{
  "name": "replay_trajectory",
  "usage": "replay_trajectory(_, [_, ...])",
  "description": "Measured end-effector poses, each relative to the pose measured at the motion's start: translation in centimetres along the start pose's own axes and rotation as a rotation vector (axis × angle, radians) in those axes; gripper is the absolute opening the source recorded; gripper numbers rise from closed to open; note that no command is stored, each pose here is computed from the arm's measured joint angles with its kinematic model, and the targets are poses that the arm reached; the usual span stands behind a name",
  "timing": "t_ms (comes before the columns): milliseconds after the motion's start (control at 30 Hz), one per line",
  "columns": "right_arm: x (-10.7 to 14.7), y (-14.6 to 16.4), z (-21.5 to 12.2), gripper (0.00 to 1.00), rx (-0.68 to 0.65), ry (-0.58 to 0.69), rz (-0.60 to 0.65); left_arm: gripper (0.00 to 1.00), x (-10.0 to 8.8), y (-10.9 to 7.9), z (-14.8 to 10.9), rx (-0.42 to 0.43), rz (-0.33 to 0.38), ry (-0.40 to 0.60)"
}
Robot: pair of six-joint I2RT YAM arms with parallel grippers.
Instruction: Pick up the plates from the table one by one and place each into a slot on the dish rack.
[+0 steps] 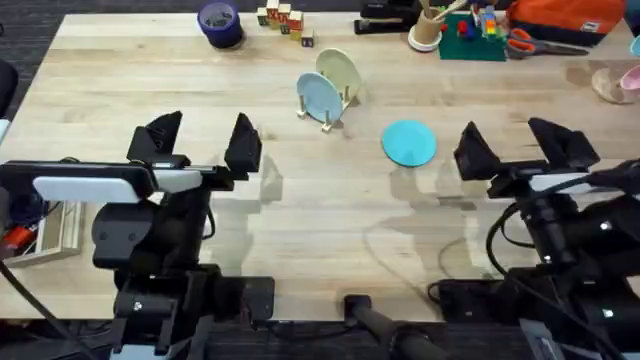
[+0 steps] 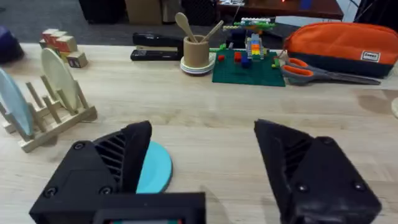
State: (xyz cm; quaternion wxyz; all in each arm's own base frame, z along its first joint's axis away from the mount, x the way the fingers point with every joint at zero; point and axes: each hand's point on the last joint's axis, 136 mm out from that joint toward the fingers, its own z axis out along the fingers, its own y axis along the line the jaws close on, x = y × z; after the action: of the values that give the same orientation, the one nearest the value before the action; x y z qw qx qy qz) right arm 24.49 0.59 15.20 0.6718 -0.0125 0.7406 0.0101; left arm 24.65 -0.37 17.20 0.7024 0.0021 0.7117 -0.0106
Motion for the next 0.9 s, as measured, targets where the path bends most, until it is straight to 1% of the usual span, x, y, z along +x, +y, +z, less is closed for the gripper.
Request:
replay_trajectory(233, [0.0,-0.1,0.0,0.994,0.005,0.0,-0.008,0.993,-0.1,0.0,0.0,0.0,0.0,-0.004])
replay_trajectory(400, [0.0,-0.1,0.0,0.992,0.005,0.001,-0.006,0.993,-1.9,0.0,-0.1,0.001,0.001,-0.075])
replay_trajectory(467, [0.0,-0.1,-0.1,0.991,0.005,0.01,-0.003,0.993,-1.7,0.0,-0.1,0.0,0.001,-0.067])
replay_trajectory(567, [0.0,-0.1,-0.3,0.991,0.005,0.05,-0.002,0.993,-0.7,0.0,-0.1,0.0,-0.004,-0.019])
replay_trajectory(633, [-0.8,-0.1,-0.6,0.992,0.005,0.068,-0.001,0.993,-0.8,0.0,-0.2,0.0,-0.013,-0.002])
replay_trajectory(700, [-1.9,-0.1,-0.8,0.992,0.006,0.087,-0.001,0.993,-1.5,0.0,-0.2,0.0,-0.034,0.007])
replay_trajectory(800, [-3.8,-0.1,-1.1,0.992,0.007,0.124,0.0,0.993,-3.2,0.0,-0.3,0.0,-0.079,0.007])
replay_trajectory(900, [-5.8,-0.1,-1.0,0.992,0.007,0.184,0.001,0.993,-4.9,-0.4,0.1,0.02,-0.111,0.022])
